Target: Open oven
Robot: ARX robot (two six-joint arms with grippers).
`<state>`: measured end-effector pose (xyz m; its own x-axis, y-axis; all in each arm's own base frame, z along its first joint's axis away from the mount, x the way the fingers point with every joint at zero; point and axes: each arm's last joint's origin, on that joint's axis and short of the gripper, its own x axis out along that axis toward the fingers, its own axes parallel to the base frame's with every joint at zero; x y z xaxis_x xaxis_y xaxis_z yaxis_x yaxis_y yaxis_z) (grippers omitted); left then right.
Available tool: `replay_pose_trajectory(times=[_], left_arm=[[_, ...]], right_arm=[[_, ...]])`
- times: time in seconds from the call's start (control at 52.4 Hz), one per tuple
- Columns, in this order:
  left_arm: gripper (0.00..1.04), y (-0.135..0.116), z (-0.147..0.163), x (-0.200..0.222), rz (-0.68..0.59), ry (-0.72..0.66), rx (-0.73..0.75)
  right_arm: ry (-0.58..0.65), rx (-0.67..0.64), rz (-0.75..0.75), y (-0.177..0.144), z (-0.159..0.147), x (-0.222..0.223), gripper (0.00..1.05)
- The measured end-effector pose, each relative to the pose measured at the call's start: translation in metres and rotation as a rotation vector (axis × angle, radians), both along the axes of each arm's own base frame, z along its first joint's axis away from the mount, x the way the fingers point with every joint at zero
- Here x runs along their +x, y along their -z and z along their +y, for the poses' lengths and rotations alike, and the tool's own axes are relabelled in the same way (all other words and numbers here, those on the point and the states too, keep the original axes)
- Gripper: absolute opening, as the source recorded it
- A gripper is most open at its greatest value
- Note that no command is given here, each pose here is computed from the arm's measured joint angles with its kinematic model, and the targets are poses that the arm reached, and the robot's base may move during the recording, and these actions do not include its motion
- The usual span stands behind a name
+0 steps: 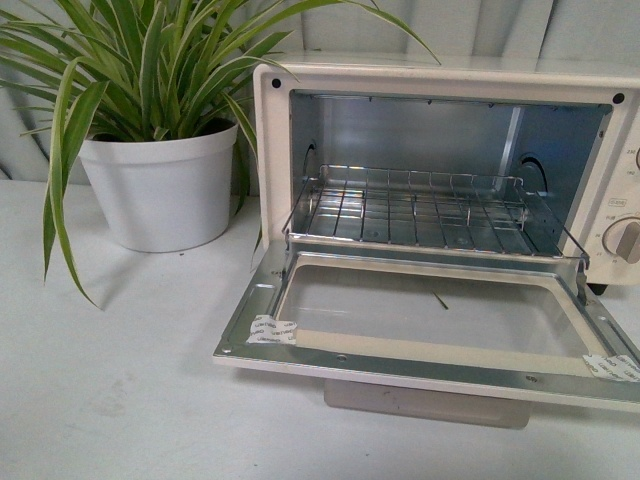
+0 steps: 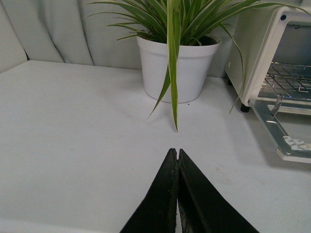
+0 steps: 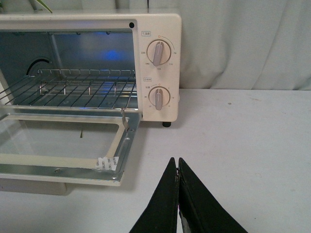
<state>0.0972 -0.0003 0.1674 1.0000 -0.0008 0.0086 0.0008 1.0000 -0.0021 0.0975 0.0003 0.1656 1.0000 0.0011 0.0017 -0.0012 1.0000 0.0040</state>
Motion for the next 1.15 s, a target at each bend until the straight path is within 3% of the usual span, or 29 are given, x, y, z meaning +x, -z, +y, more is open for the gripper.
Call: replay_pose_trajectory(times=[0.076,0.153,0.305,0.553,0.573,1.145], left_arm=[[0.04,0.0,0.0,0.0,0.0,0.0,0.0],[0.14,0.0,0.0,0.0,0.0,0.0,0.0],[0.4,0.0,0.0,0.0,0.0,0.0,0.0],[1.0,0.0,0.0,0.0,0.0,0.0,0.0],[1.0,0.0,0.0,0.0,0.0,0.0,0.0],[0.98,0.0,0.0,0.0,0.0,0.0,0.0]], right_arm=[[0.0,0.0,0.0,0.0,0.0,0.0,0.01],[0.0,-0.001,0.0,0.0,0.0,0.0,0.08],[0.0,-0.001,0.0,0.0001,0.0,0.0,0.35],[0.0,-0.001,0.0,0.0,0.0,0.0,0.94],[0.0,0.0,0.0,0.0,0.0,0.0,0.97],[0.0,-0.001,0.0,0.0,0.0,0.0,0.95]])
